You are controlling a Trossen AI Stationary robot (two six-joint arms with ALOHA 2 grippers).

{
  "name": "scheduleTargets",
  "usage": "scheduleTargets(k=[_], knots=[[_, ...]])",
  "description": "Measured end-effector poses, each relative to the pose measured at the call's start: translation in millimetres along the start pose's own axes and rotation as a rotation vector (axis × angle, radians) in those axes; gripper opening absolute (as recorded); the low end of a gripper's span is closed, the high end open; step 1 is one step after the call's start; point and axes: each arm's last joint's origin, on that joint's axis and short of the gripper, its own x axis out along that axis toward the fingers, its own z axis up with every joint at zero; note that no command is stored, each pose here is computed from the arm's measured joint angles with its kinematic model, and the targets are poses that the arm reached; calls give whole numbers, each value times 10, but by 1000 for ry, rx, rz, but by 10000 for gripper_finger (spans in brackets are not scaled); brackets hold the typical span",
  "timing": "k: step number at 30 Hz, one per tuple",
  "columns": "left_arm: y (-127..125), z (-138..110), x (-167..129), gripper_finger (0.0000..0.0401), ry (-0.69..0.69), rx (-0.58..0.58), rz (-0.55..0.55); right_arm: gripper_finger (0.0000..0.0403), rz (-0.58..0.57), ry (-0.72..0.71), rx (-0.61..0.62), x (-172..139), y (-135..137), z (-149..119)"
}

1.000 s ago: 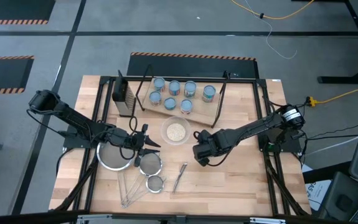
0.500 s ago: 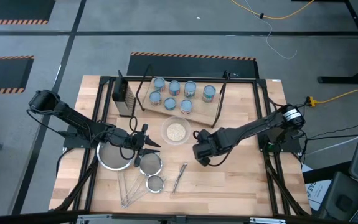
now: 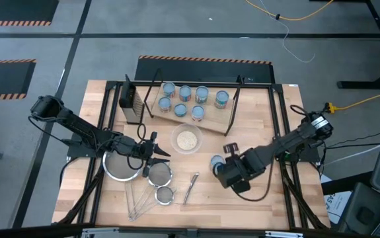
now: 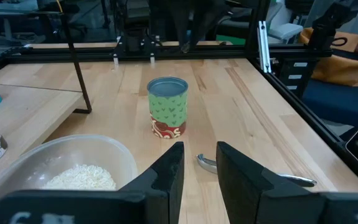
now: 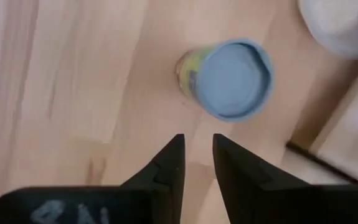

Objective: Pick and place cans onto a shelf
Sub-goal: Put the canned spaghetti sauce on the shelf

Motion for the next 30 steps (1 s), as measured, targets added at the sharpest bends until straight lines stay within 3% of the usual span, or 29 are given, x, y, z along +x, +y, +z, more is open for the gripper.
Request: scheduleTargets(k=[3,6,17,22,30], knots=[[0,0,0,86,0,0,0,87,0,4,-154,42,68,-31],[0,0,0,86,0,-1,0,87,-1,7,-219,127,80,-52],[0,3,0,86,-3,-2,0,87,-7,-54,-287,302,-38,13],[0,3,0,86,-3,-3,0,87,76,-60,-318,318,-85,33],[0,3,0,86,-3,-3,0,87,85,-75,-282,372,-182,60]])
